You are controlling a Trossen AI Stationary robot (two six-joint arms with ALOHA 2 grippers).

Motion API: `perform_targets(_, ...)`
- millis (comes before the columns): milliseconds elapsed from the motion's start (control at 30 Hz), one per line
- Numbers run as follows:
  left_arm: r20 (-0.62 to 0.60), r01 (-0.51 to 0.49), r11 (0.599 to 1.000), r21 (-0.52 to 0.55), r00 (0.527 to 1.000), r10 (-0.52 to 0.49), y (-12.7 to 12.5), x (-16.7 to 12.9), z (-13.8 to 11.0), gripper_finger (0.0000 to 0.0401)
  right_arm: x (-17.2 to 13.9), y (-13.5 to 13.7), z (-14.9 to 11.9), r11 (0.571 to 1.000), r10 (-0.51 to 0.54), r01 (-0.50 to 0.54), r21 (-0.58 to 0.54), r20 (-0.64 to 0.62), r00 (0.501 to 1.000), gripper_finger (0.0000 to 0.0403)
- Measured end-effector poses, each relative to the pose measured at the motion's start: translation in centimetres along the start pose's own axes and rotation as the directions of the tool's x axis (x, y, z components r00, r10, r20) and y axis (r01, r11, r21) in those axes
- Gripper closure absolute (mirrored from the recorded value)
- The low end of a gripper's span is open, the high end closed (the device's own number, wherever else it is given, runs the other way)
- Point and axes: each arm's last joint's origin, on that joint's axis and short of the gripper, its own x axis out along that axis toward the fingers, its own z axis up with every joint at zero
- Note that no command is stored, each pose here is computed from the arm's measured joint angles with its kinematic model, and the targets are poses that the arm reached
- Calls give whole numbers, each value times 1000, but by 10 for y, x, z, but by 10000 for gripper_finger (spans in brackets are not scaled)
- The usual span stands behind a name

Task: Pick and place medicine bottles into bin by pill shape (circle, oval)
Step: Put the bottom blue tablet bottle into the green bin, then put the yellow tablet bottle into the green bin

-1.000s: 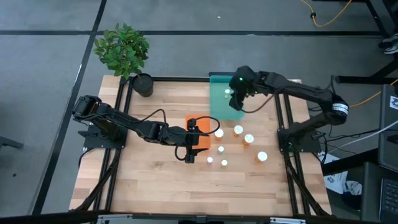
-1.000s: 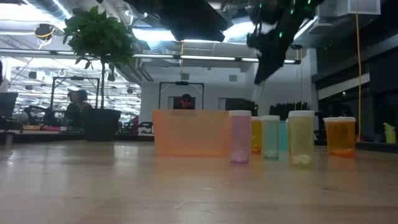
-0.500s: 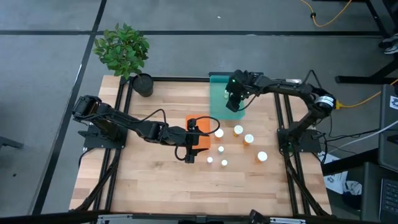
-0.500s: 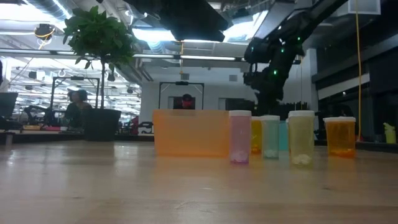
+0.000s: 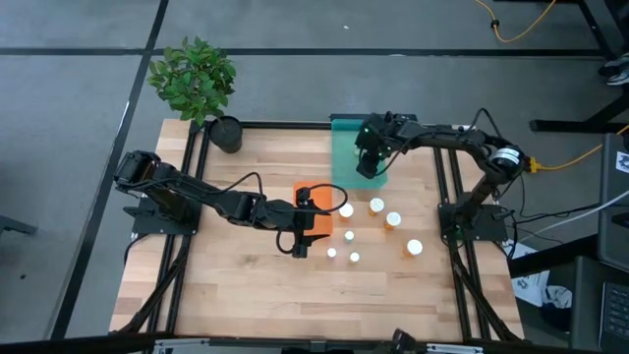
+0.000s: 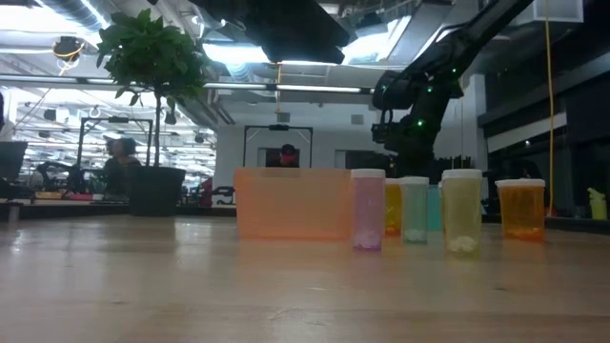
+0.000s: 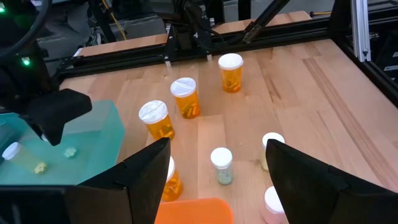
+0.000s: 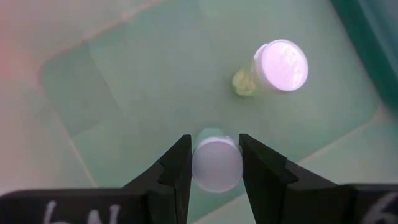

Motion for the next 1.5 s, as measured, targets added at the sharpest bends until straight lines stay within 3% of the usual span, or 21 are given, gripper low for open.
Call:
perform_targets(267,0,0,1000,0,1000,0,0,0,0,145,2,-5,1,1000,-6,6,-5,13,1000,280)
perform_targets(600,0,0,1000,0,1000,0,0,0,0,145,3,-5,1,1000,-14,14,-26,5,1000,205)
perform_targets(800,0,0,1000,0,1000,0,0,0,0,145,-7,-7,11,999,-13,14,-31,18,1000,185)
perform_targets(1167,0,0,1000,-1,1000,0,0,0,0,145,-65,0,29,998,-49,56,35,-186,981,211)
perform_targets(1333,0,0,1000,0,1000,0,0,0,0,145,-107,20,31,991,-130,132,3,-128,983,237)
perform_targets(1500,0,0,1000,0,1000,0,0,0,0,145,-155,46,18,995,-101,101,11,-8,995,254)
